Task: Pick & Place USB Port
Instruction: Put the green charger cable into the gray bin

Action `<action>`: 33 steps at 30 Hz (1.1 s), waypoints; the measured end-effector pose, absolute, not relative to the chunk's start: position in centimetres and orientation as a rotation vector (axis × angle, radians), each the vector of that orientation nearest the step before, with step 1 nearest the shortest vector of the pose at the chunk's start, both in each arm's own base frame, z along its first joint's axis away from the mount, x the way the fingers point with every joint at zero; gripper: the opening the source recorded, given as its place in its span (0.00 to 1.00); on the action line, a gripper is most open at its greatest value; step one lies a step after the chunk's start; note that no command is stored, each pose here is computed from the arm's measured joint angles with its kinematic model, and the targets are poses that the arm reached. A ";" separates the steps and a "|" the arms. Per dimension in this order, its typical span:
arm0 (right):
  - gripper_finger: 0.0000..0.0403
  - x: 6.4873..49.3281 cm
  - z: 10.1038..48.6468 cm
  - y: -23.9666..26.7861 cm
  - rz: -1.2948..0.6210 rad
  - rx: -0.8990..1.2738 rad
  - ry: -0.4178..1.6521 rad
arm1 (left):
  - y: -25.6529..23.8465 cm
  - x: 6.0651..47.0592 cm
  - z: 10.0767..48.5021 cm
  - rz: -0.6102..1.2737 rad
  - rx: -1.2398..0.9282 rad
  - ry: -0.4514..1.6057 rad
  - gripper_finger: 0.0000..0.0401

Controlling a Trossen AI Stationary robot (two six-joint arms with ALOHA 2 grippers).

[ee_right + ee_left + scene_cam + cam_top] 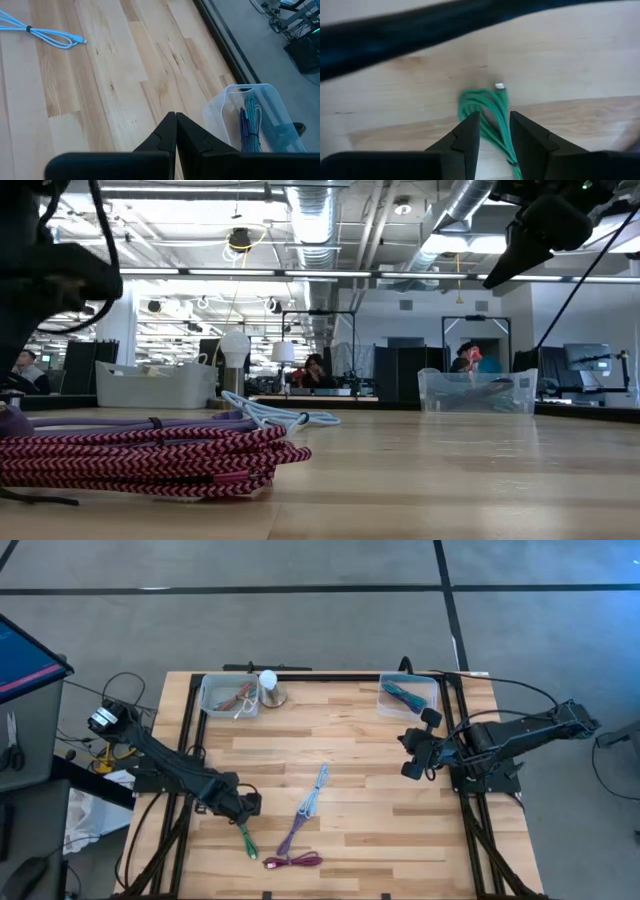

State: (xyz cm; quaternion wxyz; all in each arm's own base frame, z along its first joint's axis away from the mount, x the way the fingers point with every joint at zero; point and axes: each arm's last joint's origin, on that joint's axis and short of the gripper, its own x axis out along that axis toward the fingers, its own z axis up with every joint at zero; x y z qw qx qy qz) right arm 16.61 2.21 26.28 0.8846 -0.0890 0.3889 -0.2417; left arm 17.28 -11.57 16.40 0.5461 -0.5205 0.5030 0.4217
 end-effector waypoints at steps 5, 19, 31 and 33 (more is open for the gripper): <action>0.00 16.6 26.3 2.2 -0.503 -0.185 0.809 | -11.7 17.4 15.1 0.921 -1.304 1.163 0.26; 0.00 16.6 26.3 2.2 -0.502 -0.187 0.809 | -11.0 16.5 13.2 0.913 -1.311 1.161 0.26; 0.00 16.6 26.3 2.2 -0.505 -0.190 0.809 | -11.1 16.5 13.1 0.896 -1.298 1.162 0.06; 0.00 16.6 26.3 2.2 -0.505 -0.189 0.809 | -11.1 16.5 13.1 0.883 -1.285 1.166 0.03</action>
